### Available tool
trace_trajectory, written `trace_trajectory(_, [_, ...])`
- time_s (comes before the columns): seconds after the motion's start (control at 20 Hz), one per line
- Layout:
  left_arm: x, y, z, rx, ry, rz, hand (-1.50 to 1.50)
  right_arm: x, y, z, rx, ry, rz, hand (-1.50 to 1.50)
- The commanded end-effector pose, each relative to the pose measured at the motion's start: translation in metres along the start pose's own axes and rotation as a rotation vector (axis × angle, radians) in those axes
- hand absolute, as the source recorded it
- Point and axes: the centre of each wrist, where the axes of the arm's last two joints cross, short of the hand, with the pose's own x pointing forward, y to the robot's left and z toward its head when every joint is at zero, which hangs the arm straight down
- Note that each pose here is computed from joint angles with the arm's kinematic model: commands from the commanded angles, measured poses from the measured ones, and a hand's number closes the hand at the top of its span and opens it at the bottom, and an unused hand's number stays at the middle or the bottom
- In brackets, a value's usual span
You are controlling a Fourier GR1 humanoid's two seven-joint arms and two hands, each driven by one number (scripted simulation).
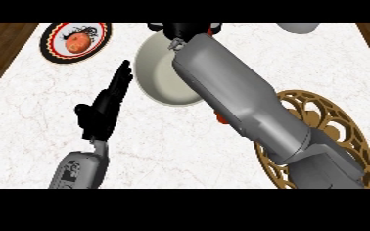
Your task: Pick the bell pepper from the placemat and place it in the bowl
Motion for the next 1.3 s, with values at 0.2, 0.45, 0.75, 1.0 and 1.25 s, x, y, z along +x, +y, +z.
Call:
trace_trajectory(0.2, [-0.005, 0.004, 0.002, 0.026, 0.012, 0.008, 0.00, -0.043, 0.045, 0.006, 0.136, 0.301, -0.157, 1.50])
trace_trajectory(0.45, [-0.007, 0.004, 0.003, -0.009, -0.006, 0.007, 0.00, -0.063, 0.063, 0.017, 0.269, 0.277, -0.265, -1.50])
trace_trajectory(0.75, [-0.003, 0.002, 0.000, 0.037, 0.013, -0.005, 0.00, -0.053, 0.053, 0.034, 0.169, 0.137, -0.475, -1.50])
trace_trajectory(1.0, [-0.013, 0.019, 0.021, 0.046, 0.024, 0.002, 0.00, -0.035, 0.035, 0.024, -0.001, 0.107, -0.555, -1.50])
trace_trajectory(1.25, [-0.002, 0.013, 0.006, 0.086, 0.034, -0.009, 0.00, -0.042, 0.030, 0.038, 0.006, 0.167, -0.669, -1.50])
